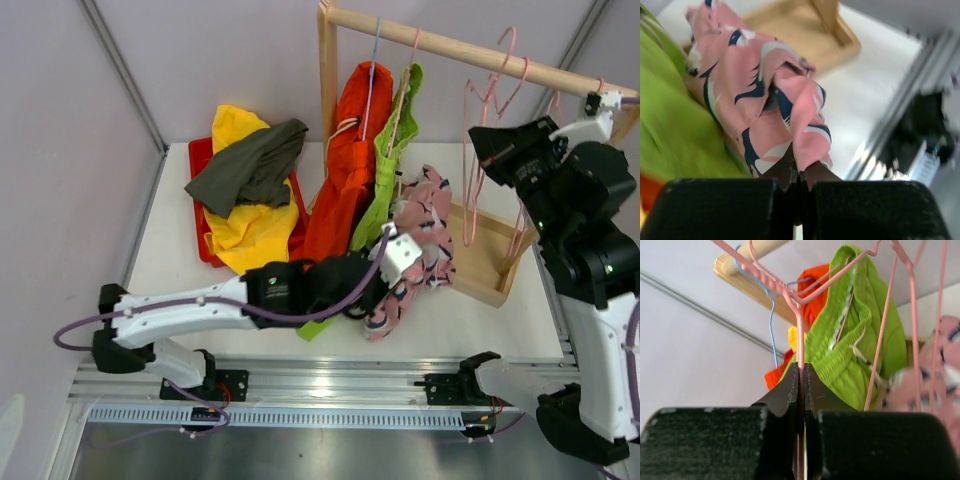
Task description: Remove the shorts from the hanger
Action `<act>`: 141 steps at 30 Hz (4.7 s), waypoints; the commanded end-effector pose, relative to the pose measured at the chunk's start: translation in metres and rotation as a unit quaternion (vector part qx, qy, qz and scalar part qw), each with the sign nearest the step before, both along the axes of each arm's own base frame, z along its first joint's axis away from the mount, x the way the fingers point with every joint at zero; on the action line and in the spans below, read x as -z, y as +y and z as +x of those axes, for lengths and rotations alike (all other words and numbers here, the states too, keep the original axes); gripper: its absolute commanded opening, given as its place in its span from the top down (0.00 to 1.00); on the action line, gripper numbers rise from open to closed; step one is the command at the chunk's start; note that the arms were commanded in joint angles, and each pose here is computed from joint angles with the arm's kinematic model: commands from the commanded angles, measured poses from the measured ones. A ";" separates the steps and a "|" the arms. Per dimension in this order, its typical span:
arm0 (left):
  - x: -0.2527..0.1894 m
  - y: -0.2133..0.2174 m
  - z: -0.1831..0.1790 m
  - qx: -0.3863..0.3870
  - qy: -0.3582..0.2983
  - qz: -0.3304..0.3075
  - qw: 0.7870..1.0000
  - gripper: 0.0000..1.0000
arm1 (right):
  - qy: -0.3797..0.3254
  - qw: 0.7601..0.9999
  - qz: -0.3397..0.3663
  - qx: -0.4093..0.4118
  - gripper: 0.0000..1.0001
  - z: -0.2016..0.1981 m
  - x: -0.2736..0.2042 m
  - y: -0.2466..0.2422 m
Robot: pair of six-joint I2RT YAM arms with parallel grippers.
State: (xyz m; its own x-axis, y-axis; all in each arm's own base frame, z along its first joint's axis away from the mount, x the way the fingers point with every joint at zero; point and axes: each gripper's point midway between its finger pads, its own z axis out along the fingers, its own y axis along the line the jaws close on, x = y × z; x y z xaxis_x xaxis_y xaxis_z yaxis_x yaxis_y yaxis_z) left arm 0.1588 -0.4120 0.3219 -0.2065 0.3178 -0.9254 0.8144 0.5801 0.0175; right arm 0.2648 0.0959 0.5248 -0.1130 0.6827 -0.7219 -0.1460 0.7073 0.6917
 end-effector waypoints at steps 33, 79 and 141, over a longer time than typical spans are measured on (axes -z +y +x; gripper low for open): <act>-0.234 0.297 0.103 -0.343 -0.206 -0.057 0.915 1.00 | 0.030 0.998 -0.046 0.026 0.00 0.004 0.081 -0.020; -0.012 0.316 0.142 -0.340 -0.039 -0.132 0.930 0.01 | -0.091 0.985 -0.073 -0.129 0.10 0.112 0.021 0.114; -0.047 -0.043 0.000 0.152 0.027 -0.187 0.970 1.00 | -0.153 0.988 0.028 -0.017 1.00 0.002 -0.051 0.028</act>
